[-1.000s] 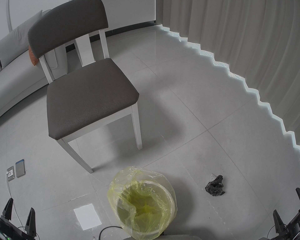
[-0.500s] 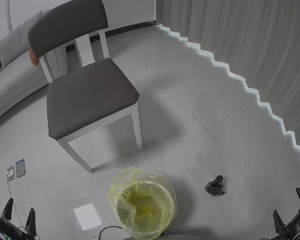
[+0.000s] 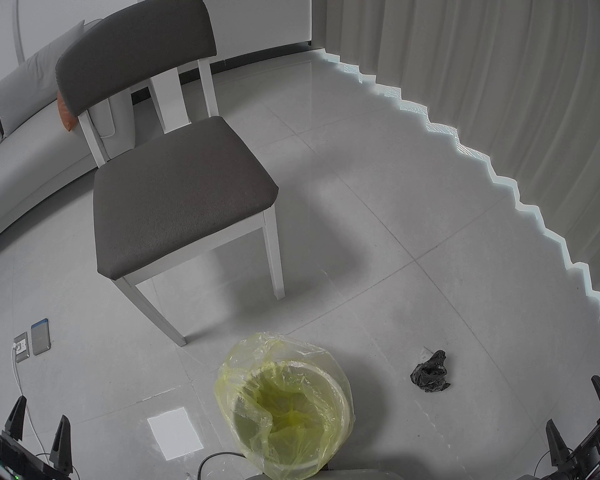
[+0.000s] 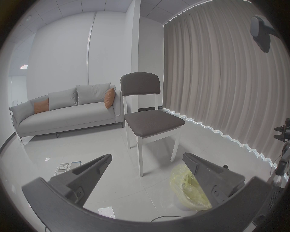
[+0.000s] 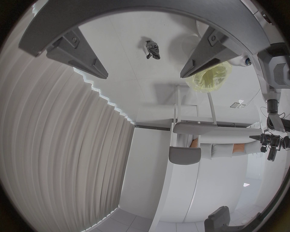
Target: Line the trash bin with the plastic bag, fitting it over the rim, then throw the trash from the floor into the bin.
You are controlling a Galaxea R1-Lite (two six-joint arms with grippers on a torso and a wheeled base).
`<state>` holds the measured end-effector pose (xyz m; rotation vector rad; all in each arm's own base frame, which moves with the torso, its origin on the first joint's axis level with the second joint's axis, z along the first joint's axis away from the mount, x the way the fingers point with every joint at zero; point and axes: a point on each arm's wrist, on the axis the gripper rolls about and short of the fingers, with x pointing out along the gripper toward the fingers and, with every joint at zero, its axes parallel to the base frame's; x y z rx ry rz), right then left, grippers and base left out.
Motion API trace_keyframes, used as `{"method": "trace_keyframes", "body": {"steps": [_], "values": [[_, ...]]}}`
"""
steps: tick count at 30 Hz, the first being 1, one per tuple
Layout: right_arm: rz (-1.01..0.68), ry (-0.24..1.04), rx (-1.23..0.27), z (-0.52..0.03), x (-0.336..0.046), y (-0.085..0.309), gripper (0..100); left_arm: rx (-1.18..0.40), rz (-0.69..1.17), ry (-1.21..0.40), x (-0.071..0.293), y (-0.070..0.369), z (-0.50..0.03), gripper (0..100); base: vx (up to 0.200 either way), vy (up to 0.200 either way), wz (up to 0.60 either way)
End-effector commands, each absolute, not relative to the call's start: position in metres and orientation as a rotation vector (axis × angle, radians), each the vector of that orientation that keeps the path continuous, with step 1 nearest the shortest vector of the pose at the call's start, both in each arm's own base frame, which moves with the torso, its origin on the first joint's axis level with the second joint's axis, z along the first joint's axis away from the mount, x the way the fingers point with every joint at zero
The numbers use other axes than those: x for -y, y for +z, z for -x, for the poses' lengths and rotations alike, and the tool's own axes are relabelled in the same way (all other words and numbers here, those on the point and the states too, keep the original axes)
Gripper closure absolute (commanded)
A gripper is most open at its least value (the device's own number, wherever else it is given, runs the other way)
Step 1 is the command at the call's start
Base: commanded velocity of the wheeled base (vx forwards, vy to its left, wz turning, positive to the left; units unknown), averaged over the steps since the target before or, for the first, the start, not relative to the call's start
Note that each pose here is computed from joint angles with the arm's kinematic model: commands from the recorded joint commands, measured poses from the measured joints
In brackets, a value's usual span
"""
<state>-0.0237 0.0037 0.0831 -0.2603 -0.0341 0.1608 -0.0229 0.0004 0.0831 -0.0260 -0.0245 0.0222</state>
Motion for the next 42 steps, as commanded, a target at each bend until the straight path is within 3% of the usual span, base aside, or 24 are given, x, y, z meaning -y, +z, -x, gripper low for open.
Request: {"method": "trace_keyframes", "body": {"steps": [1, 28, 37, 42], "values": [[0.262, 0.16, 0.044, 0.0245, -0.0037, 0.0829, 0, 0.023, 0.026, 0.023, -0.0004, 0.0778, 0.0228, 0, 0.0, 0.0, 0.0], [0.262, 0.159, 0.044, 0.0245, -0.0037, 0.0829, 0, 0.008, 0.003, 0.012, -0.0002, 0.0763, 0.0228, 0, 0.0, 0.0, 0.0], [0.336, 0.159, 0.052, 0.0244, -0.0037, 0.0832, 0, 0.01, 0.052, 0.018, -0.0003, 0.0764, 0.0228, 0, 0.2, 0.133, 0.0], [0.272, 0.159, 0.05, 0.0244, -0.0037, 0.0826, 0, 0.011, -0.071, -0.043, 0.0011, 0.0764, 0.0228, 0, 0.0, 0.0, 0.0]]}}
